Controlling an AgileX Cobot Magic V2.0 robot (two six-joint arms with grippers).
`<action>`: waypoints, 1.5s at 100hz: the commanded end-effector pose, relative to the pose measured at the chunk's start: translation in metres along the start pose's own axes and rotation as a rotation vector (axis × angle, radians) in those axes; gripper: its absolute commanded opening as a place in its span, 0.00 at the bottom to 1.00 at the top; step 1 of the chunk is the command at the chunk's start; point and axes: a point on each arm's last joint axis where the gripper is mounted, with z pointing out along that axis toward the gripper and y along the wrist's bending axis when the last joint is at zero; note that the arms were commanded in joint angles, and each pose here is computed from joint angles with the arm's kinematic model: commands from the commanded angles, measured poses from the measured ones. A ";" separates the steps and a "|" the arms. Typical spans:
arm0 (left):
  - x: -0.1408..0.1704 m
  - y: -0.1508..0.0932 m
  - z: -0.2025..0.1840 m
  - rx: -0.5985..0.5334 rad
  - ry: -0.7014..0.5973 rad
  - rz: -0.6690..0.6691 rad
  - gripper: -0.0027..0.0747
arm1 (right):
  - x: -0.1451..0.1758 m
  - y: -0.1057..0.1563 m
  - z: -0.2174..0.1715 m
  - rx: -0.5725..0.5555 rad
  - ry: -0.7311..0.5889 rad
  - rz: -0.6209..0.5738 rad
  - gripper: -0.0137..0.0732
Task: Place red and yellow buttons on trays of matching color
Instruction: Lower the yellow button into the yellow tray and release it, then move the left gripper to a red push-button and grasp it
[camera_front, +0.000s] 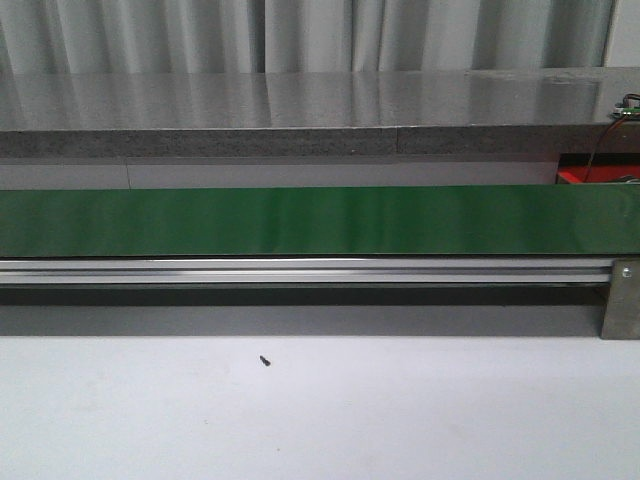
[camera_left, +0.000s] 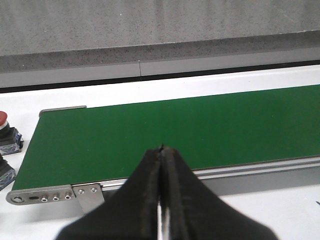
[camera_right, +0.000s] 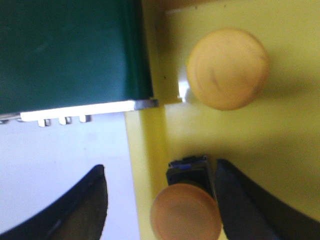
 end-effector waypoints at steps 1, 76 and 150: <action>-0.015 0.000 -0.003 -0.005 -0.101 -0.011 0.01 | -0.010 0.014 -0.032 -0.020 -0.148 -0.027 0.70; -0.015 0.000 -0.003 -0.005 -0.101 -0.011 0.01 | 0.052 0.092 -0.160 -0.137 -0.607 -0.441 0.52; -0.016 0.000 -0.003 -0.005 -0.103 -0.011 0.08 | 0.102 0.082 -0.140 -0.142 -0.581 -0.441 0.09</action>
